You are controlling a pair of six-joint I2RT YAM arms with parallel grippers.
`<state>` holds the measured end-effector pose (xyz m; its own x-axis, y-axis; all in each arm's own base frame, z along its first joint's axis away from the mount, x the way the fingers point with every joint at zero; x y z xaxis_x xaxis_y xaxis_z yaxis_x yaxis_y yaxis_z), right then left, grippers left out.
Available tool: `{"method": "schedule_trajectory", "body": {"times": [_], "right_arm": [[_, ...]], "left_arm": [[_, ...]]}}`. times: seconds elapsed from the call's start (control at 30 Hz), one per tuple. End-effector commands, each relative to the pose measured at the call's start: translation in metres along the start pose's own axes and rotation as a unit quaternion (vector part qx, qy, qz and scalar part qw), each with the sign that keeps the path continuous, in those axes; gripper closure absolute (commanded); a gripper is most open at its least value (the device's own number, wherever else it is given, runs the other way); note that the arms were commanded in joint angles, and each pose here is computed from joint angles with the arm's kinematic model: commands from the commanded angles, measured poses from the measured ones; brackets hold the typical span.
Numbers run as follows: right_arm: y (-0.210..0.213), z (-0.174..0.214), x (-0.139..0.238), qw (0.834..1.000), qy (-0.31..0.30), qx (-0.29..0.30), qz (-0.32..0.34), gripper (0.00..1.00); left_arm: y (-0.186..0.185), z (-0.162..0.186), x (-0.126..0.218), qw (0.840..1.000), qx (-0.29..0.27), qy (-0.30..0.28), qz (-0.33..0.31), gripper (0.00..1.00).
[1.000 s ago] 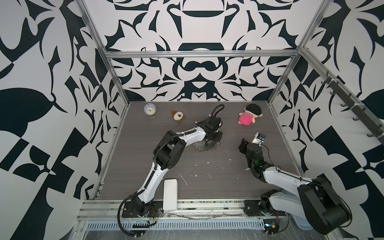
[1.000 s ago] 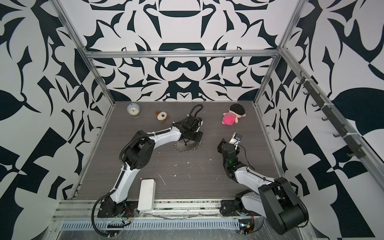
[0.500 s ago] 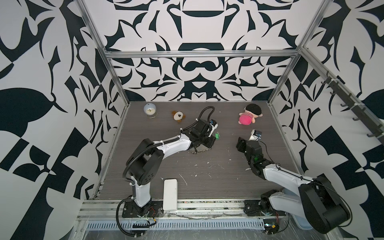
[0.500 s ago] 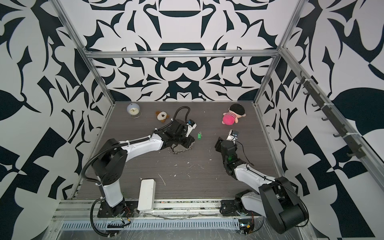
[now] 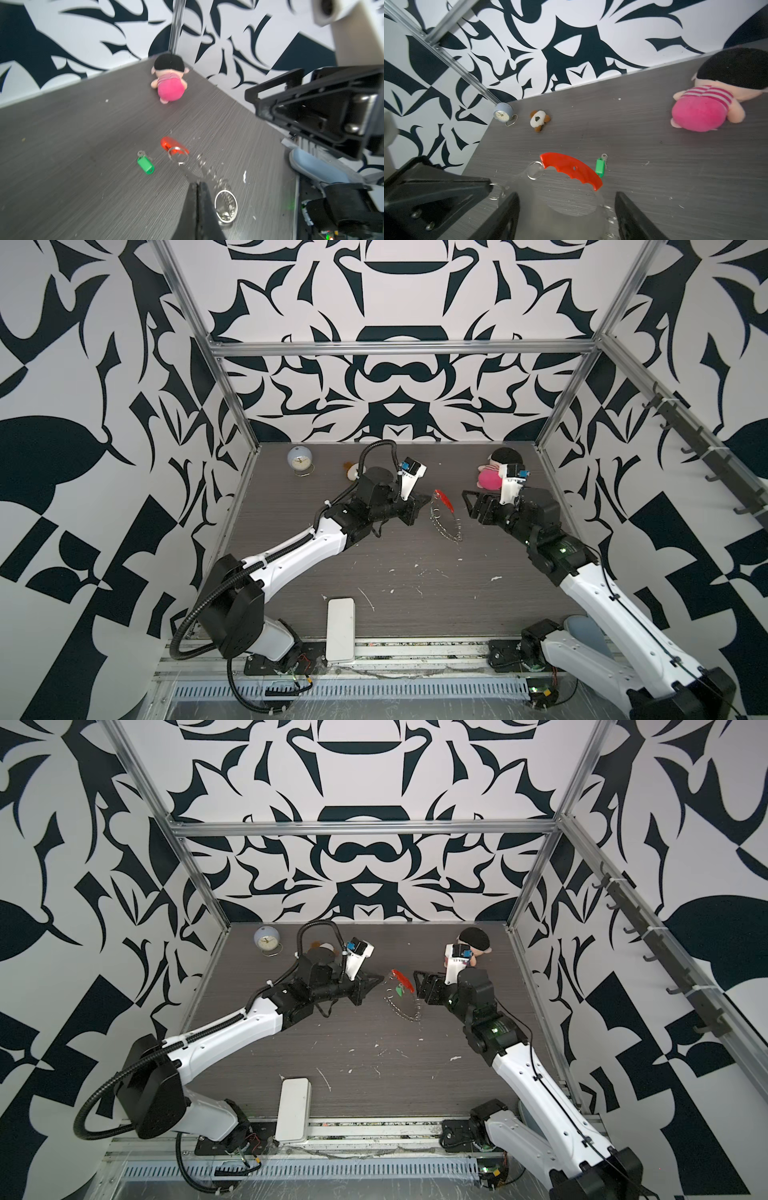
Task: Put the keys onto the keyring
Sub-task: 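Lift the keyring plate with the left gripper while the right gripper reaches toward it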
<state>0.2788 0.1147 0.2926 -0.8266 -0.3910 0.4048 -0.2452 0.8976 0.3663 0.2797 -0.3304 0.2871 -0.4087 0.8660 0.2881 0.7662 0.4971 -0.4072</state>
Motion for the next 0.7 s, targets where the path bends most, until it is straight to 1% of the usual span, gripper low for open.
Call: {"method": "schedule_trajectory", "body": {"times": [0.0, 0.07, 0.1, 0.13, 0.2, 0.27, 0.3, 0.33, 0.4, 0.47, 0.5, 0.57, 0.67], "right_arm": [[-0.017, 0.017, 0.013, 0.991, 0.103, -0.018, 0.085, 0.20], [-0.016, 0.015, 0.013, 0.990, 0.110, -0.014, 0.087, 0.20], [-0.013, 0.015, 0.012, 0.991, 0.108, -0.008, 0.073, 0.20], [-0.006, 0.014, 0.011, 0.993, 0.105, 0.000, 0.046, 0.21], [0.011, 0.010, 0.012, 0.996, 0.087, 0.002, -0.017, 0.35], [0.029, -0.002, 0.015, 0.996, 0.043, 0.002, -0.083, 0.50], [0.036, -0.008, 0.017, 0.994, 0.026, -0.002, -0.110, 0.55], [0.045, -0.015, 0.019, 0.990, 0.011, -0.002, -0.139, 0.59], [0.057, -0.021, 0.021, 0.984, 0.007, -0.002, -0.179, 0.60], [0.070, -0.023, 0.021, 0.974, 0.013, -0.007, -0.227, 0.60], [0.073, -0.024, 0.022, 0.970, 0.011, -0.011, -0.243, 0.60], [0.081, -0.027, 0.023, 0.961, 0.003, -0.016, -0.277, 0.66], [0.088, -0.033, 0.026, 0.952, -0.014, -0.011, -0.306, 0.66]], "left_arm": [[-0.019, -0.029, 0.017, 0.997, 0.008, -0.063, 0.044, 1.00], [-0.021, -0.035, 0.023, 0.995, 0.022, -0.082, 0.053, 1.00], [-0.023, -0.038, 0.026, 0.993, 0.027, -0.094, 0.059, 1.00], [-0.025, -0.041, 0.029, 0.991, 0.033, -0.107, 0.069, 1.00], [-0.028, -0.046, 0.036, 0.987, 0.045, -0.131, 0.083, 1.00], [-0.031, -0.052, 0.041, 0.982, 0.058, -0.153, 0.098, 1.00], [-0.033, -0.054, 0.044, 0.980, 0.061, -0.157, 0.105, 1.00], [-0.035, -0.055, 0.045, 0.979, 0.065, -0.160, 0.111, 1.00], [-0.037, -0.056, 0.047, 0.976, 0.070, -0.165, 0.120, 1.00], [-0.038, -0.056, 0.047, 0.975, 0.076, -0.166, 0.128, 1.00], [-0.039, -0.056, 0.047, 0.974, 0.080, -0.167, 0.131, 1.00], [-0.040, -0.057, 0.050, 0.970, 0.085, -0.177, 0.142, 1.00], [-0.038, -0.058, 0.053, 0.963, 0.097, -0.196, 0.157, 1.00]]}}
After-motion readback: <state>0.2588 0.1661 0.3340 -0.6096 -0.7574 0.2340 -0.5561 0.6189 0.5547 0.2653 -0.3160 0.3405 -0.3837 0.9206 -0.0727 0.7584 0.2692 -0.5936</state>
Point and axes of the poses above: each gripper's point midway between its finger pads, its own x axis back along the fingers, its own y axis along the line the jaws close on, z = x × y, the point moved 4 cm from there along x, back along the fingers, and after that the axes turned 7 degrees about x, right-handed, at the moved point
